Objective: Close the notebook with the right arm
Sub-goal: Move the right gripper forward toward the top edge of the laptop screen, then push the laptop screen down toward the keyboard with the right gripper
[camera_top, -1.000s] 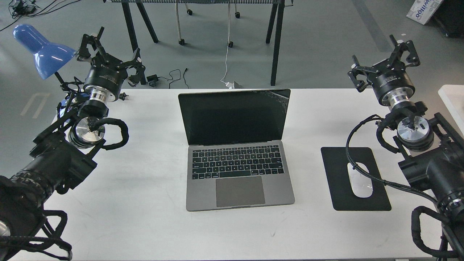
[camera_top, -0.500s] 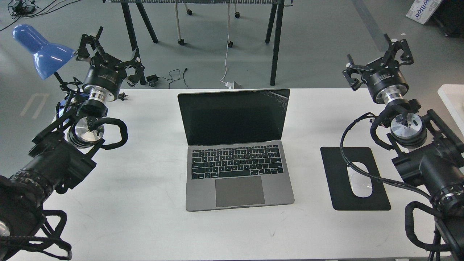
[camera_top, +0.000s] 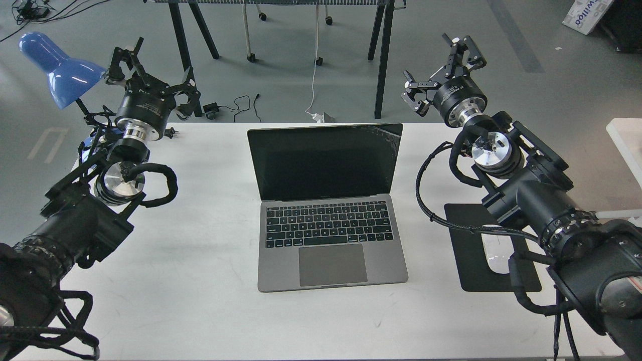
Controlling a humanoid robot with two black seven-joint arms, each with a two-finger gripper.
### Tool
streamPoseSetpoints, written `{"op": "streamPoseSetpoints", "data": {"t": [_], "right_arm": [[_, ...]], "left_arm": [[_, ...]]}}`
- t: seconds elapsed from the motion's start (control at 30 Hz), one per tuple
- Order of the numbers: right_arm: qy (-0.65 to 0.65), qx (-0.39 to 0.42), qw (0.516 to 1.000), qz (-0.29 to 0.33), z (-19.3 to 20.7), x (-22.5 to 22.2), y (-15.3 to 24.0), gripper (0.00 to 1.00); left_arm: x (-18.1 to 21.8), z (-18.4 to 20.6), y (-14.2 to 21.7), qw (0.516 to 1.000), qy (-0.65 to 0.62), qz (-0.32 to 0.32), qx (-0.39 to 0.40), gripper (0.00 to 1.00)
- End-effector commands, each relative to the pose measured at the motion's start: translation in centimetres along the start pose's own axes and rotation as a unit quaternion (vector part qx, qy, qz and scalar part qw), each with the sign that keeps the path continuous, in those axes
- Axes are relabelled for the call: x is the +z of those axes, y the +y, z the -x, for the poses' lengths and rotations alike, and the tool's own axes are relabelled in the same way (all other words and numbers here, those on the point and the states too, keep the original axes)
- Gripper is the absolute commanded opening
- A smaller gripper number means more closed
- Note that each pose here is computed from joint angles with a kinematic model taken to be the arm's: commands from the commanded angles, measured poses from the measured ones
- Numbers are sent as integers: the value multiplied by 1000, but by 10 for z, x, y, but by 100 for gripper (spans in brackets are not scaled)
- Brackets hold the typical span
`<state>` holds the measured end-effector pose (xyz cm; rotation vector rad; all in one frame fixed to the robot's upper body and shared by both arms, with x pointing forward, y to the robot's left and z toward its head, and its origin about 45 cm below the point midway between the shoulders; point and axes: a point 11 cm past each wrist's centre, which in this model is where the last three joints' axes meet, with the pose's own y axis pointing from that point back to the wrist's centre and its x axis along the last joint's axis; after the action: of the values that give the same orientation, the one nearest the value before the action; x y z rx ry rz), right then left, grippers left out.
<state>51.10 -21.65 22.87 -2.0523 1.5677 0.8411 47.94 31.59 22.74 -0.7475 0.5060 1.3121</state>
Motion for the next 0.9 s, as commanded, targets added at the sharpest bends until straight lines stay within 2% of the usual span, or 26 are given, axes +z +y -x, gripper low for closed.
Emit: {"op": "streamPoseSetpoints", "data": {"t": [0.0,0.27,0.5,0.67,0.87], "right_arm": [[8,-7,1000,14,1,8,2,100],[15,-38,998,49,3,35,11,100],[2,-89,993,80,30,69,24,100],[-6,-116,989,92,38,75,40,100],[24,-121,985,120,27,76,64,100]], "left_arm": [[0,0,0,1000,-1,0,0,100],[0,0,0,1000,0,0,0,100],[0,0,0,1000,0,0,0,100],[0,0,0,1000,0,0,0,100],[0,0,0,1000,0,0,0,100]]}}
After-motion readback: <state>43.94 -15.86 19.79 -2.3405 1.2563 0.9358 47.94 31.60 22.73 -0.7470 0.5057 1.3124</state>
